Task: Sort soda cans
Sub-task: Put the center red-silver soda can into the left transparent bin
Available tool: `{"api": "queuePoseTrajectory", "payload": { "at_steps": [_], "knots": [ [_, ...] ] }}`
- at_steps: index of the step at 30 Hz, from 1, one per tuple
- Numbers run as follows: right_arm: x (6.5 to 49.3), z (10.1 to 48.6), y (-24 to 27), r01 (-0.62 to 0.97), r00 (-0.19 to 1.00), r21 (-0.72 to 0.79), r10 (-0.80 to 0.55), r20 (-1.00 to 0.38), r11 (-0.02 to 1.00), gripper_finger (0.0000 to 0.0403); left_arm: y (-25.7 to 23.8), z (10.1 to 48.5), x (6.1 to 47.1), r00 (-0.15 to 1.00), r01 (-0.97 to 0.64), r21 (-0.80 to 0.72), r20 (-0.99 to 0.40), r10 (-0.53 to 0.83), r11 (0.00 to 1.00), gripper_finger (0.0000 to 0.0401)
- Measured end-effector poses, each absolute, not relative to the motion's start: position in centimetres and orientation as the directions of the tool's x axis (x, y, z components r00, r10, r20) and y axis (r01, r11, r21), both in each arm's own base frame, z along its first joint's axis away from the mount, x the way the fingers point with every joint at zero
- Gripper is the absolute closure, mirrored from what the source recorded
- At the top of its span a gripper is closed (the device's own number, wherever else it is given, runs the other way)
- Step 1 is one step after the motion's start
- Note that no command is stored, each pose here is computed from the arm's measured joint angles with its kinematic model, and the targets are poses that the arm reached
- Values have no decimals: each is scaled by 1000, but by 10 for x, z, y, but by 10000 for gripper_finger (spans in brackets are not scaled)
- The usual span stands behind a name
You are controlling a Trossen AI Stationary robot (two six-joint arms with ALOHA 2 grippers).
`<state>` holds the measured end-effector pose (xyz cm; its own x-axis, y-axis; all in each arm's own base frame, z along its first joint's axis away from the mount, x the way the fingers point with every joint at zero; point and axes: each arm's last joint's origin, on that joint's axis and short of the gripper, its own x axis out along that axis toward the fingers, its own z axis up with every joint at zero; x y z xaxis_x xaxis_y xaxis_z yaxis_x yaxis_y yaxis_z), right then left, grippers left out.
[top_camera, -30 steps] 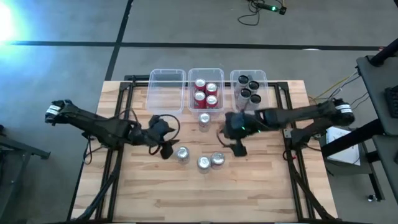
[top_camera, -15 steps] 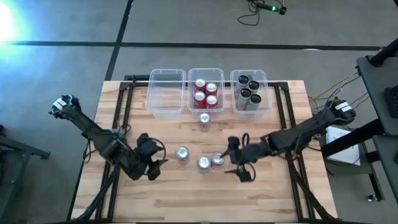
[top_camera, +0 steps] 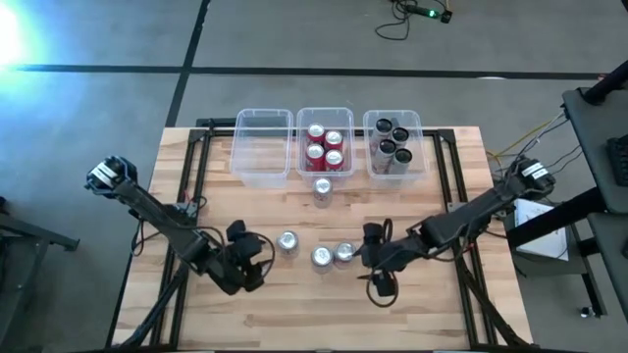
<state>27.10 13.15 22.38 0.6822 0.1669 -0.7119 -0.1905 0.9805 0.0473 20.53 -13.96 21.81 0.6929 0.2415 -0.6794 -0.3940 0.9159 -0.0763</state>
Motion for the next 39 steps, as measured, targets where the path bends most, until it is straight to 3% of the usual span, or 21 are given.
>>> {"api": "queuePoseTrajectory", "payload": {
  "at_steps": [8,15,23,29,39],
  "knots": [
    [263,258,125,-89,582,-31,27,-813,996,126,-137,199,216,633,-399,0,-723,276,917,124],
    [264,280,124,-41,595,-55,-19,-803,998,139,-125,184,239,620,-418,31,-721,310,908,83],
    [257,265,128,-19,558,-44,-26,-829,999,153,-112,164,265,610,-371,6,-752,249,929,77],
    [253,250,126,-4,530,-49,-39,-847,999,158,-100,186,274,635,-368,-84,-751,184,926,77],
    [253,249,126,-17,530,-58,-40,-847,998,129,-87,187,283,589,-359,-137,-800,111,923,77]
  ]
}}
